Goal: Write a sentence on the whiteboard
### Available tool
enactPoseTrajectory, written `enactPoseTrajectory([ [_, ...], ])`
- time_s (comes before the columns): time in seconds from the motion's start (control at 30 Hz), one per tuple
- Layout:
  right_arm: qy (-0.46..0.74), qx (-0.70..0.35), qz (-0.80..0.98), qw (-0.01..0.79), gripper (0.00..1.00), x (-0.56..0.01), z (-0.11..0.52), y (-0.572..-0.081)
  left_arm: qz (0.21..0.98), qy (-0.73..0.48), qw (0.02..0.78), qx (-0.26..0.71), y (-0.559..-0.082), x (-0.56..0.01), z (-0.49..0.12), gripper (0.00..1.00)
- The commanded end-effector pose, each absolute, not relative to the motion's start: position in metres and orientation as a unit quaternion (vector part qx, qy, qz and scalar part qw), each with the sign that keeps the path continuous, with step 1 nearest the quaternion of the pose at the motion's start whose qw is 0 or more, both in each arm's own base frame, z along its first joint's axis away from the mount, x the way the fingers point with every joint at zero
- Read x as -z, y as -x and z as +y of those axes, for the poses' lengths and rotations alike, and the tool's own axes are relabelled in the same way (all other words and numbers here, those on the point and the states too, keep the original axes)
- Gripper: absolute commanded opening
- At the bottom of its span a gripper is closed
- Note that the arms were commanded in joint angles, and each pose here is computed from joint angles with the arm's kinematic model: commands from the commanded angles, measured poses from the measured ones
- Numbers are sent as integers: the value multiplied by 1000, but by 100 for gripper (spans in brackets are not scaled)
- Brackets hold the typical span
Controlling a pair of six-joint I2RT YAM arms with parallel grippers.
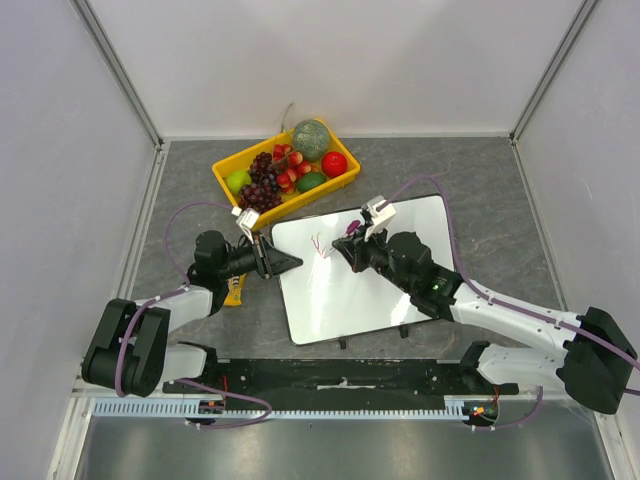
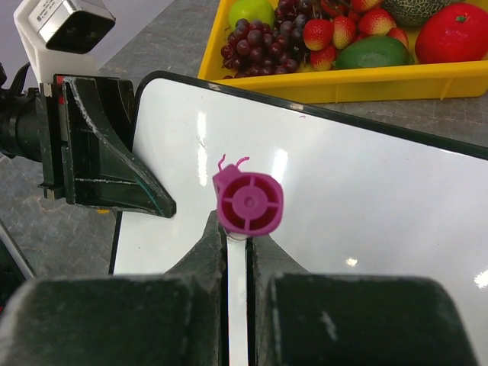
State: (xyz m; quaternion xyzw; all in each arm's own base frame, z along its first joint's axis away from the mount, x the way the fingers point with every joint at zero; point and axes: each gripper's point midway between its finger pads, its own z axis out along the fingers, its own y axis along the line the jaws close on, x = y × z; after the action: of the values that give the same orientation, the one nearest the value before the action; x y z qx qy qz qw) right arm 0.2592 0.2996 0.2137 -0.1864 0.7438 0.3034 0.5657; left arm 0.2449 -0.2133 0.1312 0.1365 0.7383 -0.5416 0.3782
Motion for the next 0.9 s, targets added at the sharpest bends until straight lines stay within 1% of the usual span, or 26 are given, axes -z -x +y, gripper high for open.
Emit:
enactPoseTrajectory([
  [0.0,176,-268,762,563,0,-199,284,-262,754,-178,393,495,-245,-103,-210,2],
  [0.4,149,-254,746,597,0,-224,281,-277,755,-178,392,495,-245,-103,-210,2],
  [0.6,141,-241,744,607,0,-228,279,-284,754,-178,392,496,-244,-103,-210,2],
  [0.87,145,-251,739,608,0,-235,288,-287,754,-178,392,496,-244,-103,-210,2],
])
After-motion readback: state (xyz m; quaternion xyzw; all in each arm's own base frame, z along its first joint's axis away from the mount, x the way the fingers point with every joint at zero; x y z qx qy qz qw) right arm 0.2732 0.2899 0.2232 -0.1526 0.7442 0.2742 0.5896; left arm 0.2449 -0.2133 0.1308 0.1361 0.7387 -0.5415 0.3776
